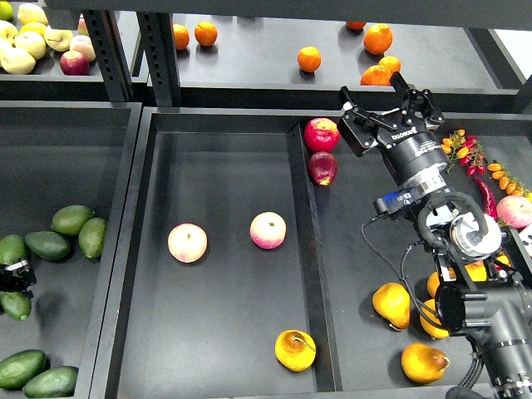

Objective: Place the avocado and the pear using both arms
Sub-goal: 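Lift the avocado and carry it into the bin of avocados, then open the left gripper to release the avocado among the avocados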

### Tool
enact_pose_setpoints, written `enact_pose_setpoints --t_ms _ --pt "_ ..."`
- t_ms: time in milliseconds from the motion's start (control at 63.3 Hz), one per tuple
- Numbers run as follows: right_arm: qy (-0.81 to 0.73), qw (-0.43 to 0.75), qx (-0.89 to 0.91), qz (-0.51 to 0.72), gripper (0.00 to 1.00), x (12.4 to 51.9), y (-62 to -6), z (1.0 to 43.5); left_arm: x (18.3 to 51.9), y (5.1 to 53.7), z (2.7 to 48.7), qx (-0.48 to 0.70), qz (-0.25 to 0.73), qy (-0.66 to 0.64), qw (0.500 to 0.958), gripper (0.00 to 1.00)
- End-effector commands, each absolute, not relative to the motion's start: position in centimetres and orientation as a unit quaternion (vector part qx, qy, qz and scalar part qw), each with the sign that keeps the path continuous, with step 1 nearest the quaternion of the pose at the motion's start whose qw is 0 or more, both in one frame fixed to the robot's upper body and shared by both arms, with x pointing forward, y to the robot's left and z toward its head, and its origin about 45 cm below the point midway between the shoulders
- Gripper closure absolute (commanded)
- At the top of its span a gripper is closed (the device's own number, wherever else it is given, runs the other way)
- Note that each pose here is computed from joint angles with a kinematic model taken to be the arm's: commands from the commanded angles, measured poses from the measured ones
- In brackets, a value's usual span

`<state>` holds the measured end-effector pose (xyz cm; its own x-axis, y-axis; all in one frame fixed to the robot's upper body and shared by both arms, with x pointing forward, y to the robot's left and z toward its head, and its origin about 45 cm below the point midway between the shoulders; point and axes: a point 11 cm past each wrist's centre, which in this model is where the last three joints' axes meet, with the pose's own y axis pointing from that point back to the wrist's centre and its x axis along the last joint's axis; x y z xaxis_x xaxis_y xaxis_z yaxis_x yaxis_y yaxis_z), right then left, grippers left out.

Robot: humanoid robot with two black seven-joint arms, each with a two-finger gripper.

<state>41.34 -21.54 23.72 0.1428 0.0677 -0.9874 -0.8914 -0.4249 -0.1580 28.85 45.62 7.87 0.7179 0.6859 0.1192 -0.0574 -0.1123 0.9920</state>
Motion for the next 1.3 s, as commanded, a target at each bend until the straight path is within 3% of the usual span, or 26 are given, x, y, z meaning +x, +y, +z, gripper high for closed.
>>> enact_pose_setpoints --t_ms 0,569,1280 --pt "0.329 0.425 -0.626 0.565 0.00 41.3 -21.6 23.7 29.0 45.2 7.1 0.686 0.297 0.231 0.623 0.51" --pt "0.331 0.424 -0.623 0.568 0.00 40.9 -21.7 23.2 29.2 43.7 4.9 0.695 0.290 0.231 0.616 0.49" --pt "0.334 0.425 -0.620 0.569 0.00 40.7 -21.9 22.7 28.8 43.5 4.3 0.703 0.280 0.227 0.612 0.35"
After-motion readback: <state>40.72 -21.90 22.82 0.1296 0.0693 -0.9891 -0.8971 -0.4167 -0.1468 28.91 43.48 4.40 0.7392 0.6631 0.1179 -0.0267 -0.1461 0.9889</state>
